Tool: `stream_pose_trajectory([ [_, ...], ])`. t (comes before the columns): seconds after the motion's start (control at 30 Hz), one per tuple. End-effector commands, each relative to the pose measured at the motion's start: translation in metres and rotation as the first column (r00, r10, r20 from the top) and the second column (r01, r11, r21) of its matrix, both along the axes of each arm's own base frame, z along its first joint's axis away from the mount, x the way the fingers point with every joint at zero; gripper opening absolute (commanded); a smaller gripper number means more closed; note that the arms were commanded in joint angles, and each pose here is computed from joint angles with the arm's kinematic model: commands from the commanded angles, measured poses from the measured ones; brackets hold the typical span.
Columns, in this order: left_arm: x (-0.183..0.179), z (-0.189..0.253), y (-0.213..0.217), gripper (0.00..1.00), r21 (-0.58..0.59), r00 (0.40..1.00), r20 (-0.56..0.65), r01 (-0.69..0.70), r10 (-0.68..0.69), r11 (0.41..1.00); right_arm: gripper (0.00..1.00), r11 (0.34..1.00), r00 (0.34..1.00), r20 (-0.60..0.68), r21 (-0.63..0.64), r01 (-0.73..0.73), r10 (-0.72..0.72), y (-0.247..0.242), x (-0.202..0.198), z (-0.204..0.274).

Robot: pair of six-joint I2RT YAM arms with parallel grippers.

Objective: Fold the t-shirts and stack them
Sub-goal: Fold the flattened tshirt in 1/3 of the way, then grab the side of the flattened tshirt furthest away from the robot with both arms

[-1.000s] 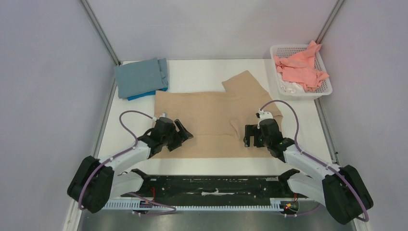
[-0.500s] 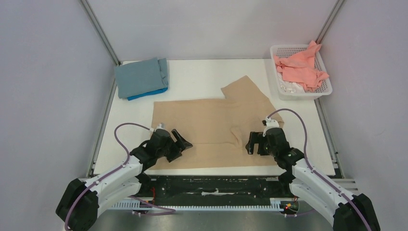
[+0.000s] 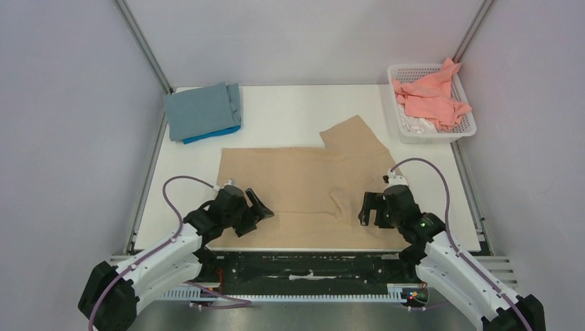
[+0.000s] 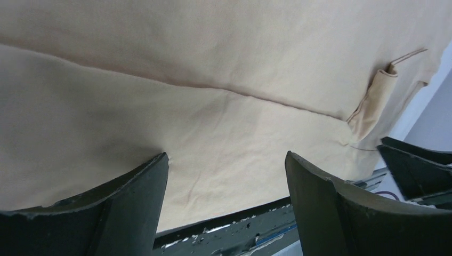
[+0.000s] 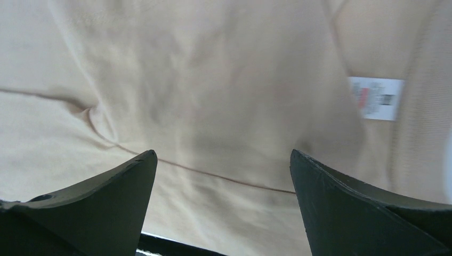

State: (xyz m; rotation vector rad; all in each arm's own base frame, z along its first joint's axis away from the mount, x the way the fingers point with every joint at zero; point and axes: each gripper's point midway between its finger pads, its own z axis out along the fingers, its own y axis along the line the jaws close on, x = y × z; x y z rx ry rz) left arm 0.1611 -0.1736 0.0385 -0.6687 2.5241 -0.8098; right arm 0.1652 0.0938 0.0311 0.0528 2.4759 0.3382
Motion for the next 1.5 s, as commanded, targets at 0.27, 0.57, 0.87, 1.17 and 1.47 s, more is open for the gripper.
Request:
stream_pose_trajectory([
  [0.27,0.091,0.098,0.052,0.86,0.332,0.968,0.225,-0.18,0.107,0.926,0.98,0.989,0.915,0.377,0.089,0.122,-0.147,0.004,0.079,0.124],
  [0.57,0.229,0.068,0.14,0.86,0.351,0.896,0.2,-0.443,0.396,0.825,0.98,0.983,0.88,0.439,0.044,0.179,-0.18,-0.002,0.103,0.124],
  [0.87,0.296,0.005,0.183,0.76,0.398,0.912,0.024,-0.385,0.411,0.833,0.98,0.991,0.91,0.403,-0.043,0.126,-0.098,0.003,0.11,0.105],
  [1.17,0.278,-0.024,0.153,0.66,0.316,0.975,-0.081,-0.173,0.208,0.933,0.98,0.991,0.918,0.385,-0.053,0.121,-0.091,0.005,0.112,0.099],
  [1.47,0.24,-0.038,0.162,0.46,0.399,0.972,-0.173,-0.076,0.157,0.914,0.98,0.993,0.92,0.384,-0.044,0.108,-0.083,0.009,0.114,0.098],
])
